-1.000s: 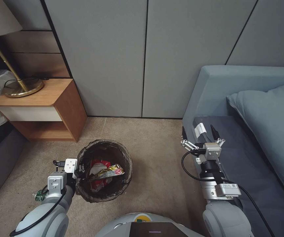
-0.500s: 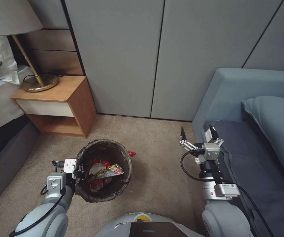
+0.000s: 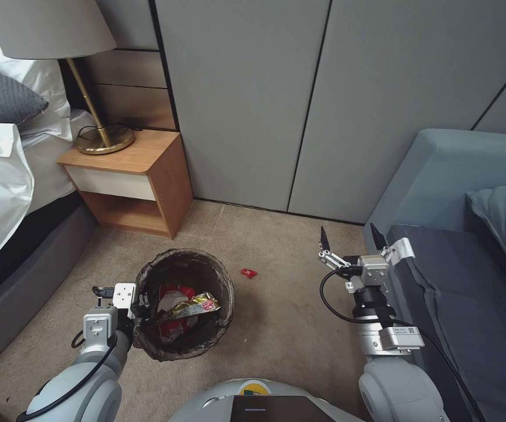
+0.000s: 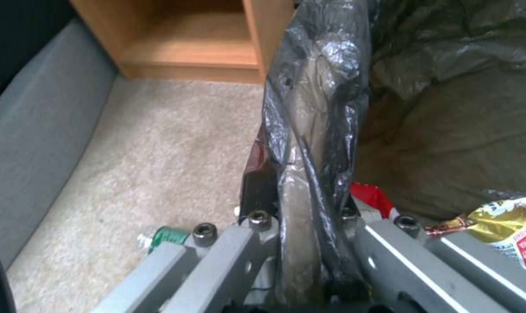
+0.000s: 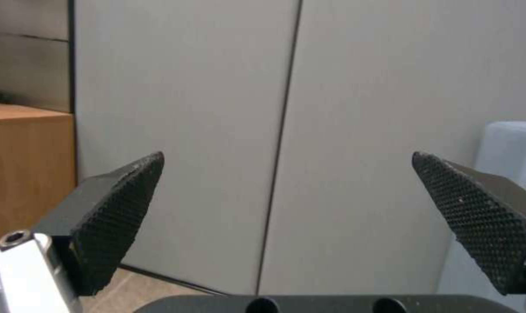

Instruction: Pick up the trash bin, then pick up the garbage from the floor and place it into the trash bin.

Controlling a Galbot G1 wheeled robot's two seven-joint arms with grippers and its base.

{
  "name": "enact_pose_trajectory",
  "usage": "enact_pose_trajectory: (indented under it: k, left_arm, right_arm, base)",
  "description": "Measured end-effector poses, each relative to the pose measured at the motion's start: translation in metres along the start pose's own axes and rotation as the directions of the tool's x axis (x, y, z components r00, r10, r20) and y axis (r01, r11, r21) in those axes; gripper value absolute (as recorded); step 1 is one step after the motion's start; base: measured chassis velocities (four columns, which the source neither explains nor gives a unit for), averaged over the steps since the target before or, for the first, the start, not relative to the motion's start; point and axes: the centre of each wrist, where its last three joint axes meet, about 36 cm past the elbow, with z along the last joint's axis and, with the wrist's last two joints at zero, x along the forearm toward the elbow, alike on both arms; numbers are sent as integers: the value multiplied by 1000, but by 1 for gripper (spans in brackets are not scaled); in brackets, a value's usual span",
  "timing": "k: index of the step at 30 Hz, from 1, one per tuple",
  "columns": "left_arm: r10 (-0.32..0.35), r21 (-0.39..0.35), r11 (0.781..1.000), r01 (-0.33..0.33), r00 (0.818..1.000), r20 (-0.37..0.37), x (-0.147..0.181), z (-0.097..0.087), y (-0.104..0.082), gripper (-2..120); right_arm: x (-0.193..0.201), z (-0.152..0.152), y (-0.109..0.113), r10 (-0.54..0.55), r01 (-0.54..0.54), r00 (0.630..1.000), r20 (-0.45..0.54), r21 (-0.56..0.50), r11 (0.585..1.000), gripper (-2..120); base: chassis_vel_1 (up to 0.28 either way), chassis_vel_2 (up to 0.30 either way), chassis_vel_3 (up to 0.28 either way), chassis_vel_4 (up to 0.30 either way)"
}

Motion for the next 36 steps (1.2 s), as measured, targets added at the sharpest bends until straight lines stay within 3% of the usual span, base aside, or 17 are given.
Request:
enact_pose_trajectory:
  k: [36]
  left_arm:
    - [-7, 5, 1000, 7, 1000, 7, 0, 1, 0, 3]
  right_arm:
    - [1, 2, 3, 46, -47, 998, -34, -21, 999, 100]
  base:
    - [18, 18, 18, 20]
